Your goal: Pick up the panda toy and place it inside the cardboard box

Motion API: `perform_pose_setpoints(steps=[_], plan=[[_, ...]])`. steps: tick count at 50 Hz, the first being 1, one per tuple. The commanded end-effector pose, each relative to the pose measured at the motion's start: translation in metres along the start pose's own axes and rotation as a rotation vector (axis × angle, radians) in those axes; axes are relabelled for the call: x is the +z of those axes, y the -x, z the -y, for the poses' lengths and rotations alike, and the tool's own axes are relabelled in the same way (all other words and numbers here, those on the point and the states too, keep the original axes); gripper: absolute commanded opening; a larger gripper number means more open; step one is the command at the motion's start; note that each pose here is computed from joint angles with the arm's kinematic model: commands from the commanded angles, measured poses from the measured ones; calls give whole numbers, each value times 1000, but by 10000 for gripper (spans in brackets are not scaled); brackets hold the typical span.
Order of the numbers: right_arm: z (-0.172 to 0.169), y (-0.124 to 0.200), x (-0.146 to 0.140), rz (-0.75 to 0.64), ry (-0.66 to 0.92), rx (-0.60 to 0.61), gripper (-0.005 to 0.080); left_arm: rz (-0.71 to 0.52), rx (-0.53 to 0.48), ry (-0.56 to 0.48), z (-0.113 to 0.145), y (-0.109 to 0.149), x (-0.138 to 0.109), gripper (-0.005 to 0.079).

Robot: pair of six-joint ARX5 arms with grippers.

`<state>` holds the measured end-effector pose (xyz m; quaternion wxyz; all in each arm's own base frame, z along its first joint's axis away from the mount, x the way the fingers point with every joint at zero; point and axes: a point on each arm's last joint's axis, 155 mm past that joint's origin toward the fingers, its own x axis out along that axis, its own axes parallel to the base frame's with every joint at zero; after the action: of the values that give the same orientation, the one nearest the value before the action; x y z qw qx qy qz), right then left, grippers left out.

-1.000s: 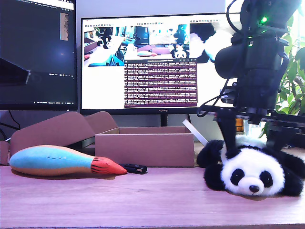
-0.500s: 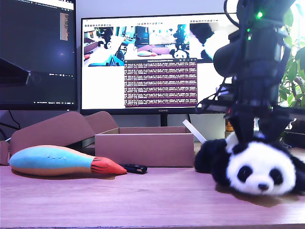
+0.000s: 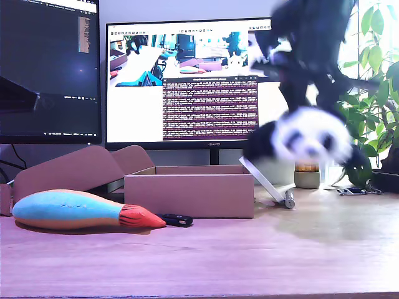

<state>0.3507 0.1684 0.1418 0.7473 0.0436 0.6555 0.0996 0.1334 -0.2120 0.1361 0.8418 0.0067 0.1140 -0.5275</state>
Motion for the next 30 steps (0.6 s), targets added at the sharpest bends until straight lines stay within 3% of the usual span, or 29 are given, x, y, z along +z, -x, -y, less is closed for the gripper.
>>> perform_pose_setpoints(steps=[1,18,30], plan=[[-14,6,11,40,35,21,94,-13,-1,1,-1,-2,-7,-13],[-70,45,68,314,173,129,129,-13,-1,1,0,-2,-7,-13],[-89,45,92,408,240,162,130,-13,-1,2,0,-2,-7,-13]])
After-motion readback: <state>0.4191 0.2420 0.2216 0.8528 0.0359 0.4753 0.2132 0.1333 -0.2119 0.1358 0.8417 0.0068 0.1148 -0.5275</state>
